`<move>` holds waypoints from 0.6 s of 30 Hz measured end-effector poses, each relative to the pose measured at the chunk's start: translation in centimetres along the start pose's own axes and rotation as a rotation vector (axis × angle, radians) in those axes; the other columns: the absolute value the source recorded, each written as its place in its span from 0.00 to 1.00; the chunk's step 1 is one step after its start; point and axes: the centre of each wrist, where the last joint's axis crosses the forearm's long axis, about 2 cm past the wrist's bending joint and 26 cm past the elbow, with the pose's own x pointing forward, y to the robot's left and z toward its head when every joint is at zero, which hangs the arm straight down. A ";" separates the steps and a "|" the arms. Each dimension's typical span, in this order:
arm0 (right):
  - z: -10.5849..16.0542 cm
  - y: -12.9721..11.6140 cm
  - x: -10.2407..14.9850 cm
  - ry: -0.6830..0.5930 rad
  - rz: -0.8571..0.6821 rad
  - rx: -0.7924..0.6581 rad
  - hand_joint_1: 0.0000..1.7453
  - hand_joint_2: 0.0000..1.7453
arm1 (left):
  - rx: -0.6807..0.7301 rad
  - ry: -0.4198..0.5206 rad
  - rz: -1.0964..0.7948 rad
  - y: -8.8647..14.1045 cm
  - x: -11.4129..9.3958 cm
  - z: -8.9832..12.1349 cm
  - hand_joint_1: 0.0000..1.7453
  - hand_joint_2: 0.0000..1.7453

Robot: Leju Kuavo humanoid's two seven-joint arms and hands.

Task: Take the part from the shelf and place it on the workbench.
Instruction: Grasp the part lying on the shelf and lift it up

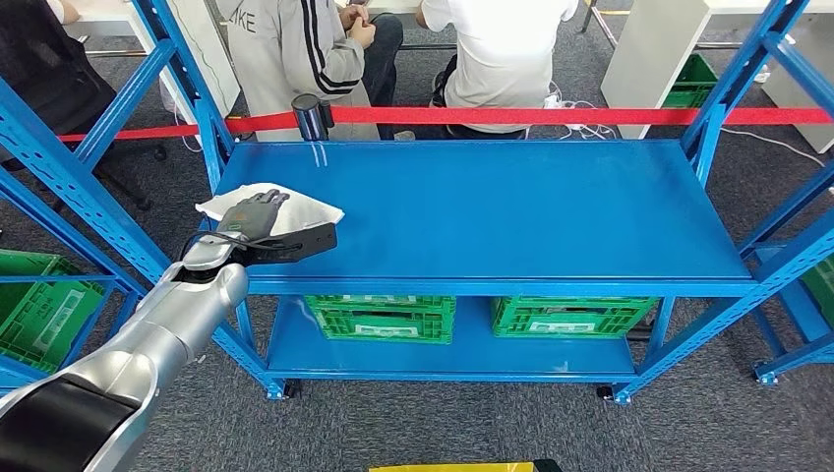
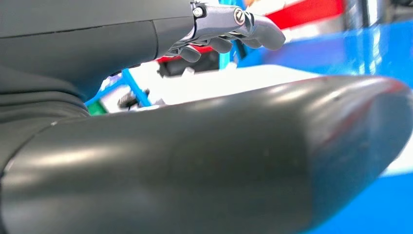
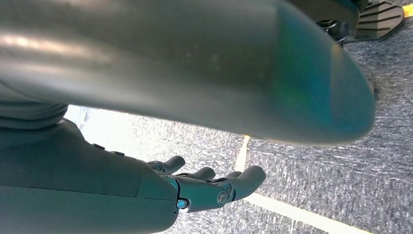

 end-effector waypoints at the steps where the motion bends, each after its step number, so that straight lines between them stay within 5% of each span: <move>1: 0.0 0.0 0.0 0.000 0.000 0.000 0.00 0.00 | 0.000 0.000 0.000 0.0 0.0 0.0 0.00 0.00; 9: 0.0 0.0 0.0 0.009 0.000 0.000 0.00 0.00 | 0.022 0.001 0.052 -0.8 -0.5 0.2 0.00 0.00; 13: 0.0 0.0 0.2 0.017 -0.003 -0.002 0.00 0.00 | 0.187 -0.031 0.166 -0.7 -0.8 0.2 0.00 0.00; 18: 0.0 0.1 0.3 0.016 -0.001 -0.001 0.00 0.00 | 0.225 -0.041 0.186 -0.5 -0.7 0.2 0.00 0.00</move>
